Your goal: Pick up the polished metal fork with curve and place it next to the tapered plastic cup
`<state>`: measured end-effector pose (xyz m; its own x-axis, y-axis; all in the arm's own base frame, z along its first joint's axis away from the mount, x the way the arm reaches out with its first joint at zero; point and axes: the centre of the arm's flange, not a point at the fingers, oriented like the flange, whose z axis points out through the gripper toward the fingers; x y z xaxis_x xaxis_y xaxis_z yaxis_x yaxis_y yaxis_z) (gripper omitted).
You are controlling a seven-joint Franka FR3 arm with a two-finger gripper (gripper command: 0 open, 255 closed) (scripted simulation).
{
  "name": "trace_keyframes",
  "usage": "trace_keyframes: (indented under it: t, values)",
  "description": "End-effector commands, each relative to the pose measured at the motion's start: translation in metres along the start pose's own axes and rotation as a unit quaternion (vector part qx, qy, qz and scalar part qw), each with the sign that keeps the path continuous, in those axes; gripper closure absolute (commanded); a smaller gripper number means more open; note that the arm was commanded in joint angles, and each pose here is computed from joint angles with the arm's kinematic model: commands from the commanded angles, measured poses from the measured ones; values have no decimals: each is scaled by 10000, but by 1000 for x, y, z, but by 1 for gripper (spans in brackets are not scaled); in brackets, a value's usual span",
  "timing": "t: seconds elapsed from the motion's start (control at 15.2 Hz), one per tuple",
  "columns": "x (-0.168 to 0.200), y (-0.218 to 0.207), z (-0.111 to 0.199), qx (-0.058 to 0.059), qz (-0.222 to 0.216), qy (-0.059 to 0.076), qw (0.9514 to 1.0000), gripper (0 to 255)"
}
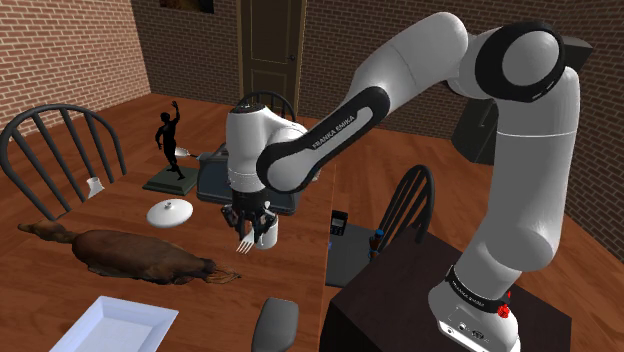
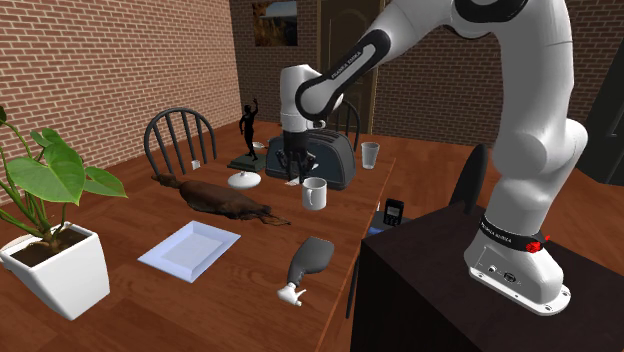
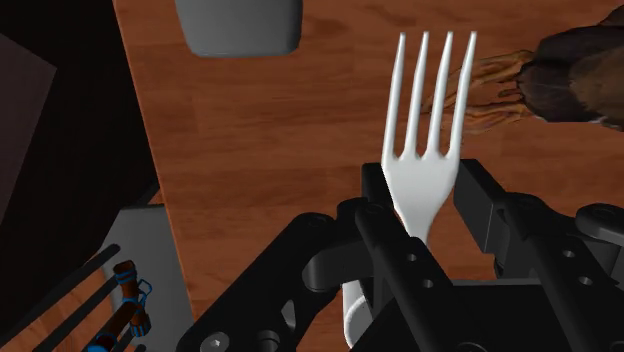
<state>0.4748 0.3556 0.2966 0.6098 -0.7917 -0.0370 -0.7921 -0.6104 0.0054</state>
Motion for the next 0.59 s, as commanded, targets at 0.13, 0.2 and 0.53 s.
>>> trace_keyframes:
  t: [0.13, 0.2, 0.53]
  values:
    - [48, 21, 2, -1, -8, 0, 10000, 255]
    - [60, 26, 1, -1, -8, 0, 10000, 255]
    - [122, 49, -1, -1, -8, 0, 10000, 255]
